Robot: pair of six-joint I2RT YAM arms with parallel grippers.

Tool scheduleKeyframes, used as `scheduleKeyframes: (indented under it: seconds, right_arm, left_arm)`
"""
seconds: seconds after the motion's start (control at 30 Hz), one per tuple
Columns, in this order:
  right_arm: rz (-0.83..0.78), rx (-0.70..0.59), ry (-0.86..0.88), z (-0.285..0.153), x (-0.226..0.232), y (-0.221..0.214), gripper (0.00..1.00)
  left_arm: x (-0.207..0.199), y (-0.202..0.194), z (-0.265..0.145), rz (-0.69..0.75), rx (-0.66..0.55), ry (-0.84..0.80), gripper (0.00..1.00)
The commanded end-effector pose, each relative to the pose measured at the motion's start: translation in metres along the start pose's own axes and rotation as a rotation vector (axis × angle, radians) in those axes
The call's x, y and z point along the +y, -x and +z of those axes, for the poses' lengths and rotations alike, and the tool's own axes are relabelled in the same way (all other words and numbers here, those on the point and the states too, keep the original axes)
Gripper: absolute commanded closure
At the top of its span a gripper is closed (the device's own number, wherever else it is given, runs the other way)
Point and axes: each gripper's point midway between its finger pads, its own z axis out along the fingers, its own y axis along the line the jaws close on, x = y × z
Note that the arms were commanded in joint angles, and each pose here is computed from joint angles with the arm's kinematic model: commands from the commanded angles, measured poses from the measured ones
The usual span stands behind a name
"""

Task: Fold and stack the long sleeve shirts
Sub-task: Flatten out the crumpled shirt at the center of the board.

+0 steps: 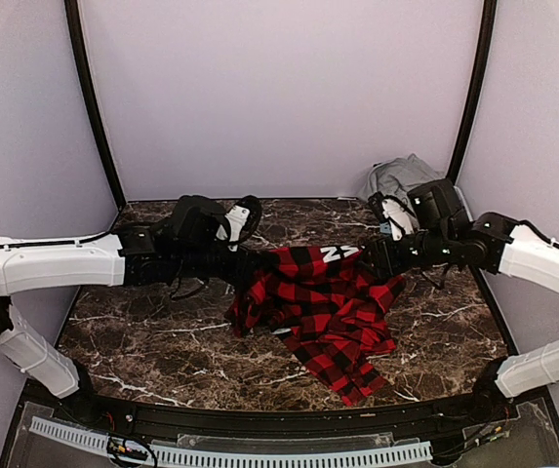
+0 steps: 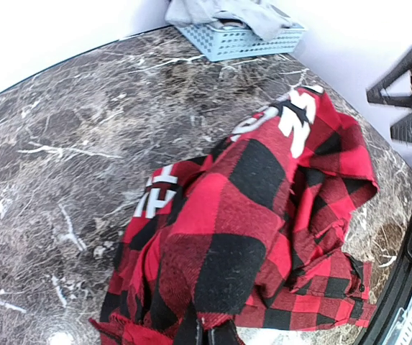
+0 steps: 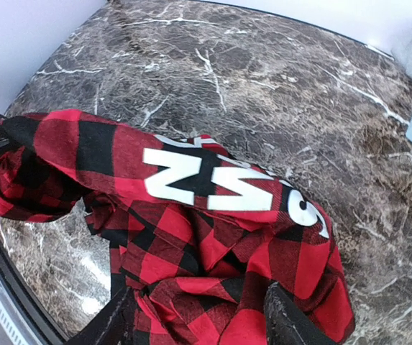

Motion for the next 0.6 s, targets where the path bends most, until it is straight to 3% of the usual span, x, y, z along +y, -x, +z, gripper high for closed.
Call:
scheduleKeyframes:
  seconds: [0.0,0.2,0.57]
  right_arm:
    - [0.014,0.083,-0.162,0.028,-0.024,-0.028,0.35]
    - [-0.028,0.180,-0.272,0.044,-0.028,-0.056,0.20]
    - [-0.094,0.263,-0.369,0.046,-0.026,-0.084,0.09]
  left_arm:
    - [0.007,0.022,-0.020,-0.043,-0.019,-0.043,1.00]
    - [0.041,0.045,-0.037,-0.088,-0.050,0.008,1.00]
    - [0.098,0.082,-0.074,-0.177,-0.133,0.087,1.00]
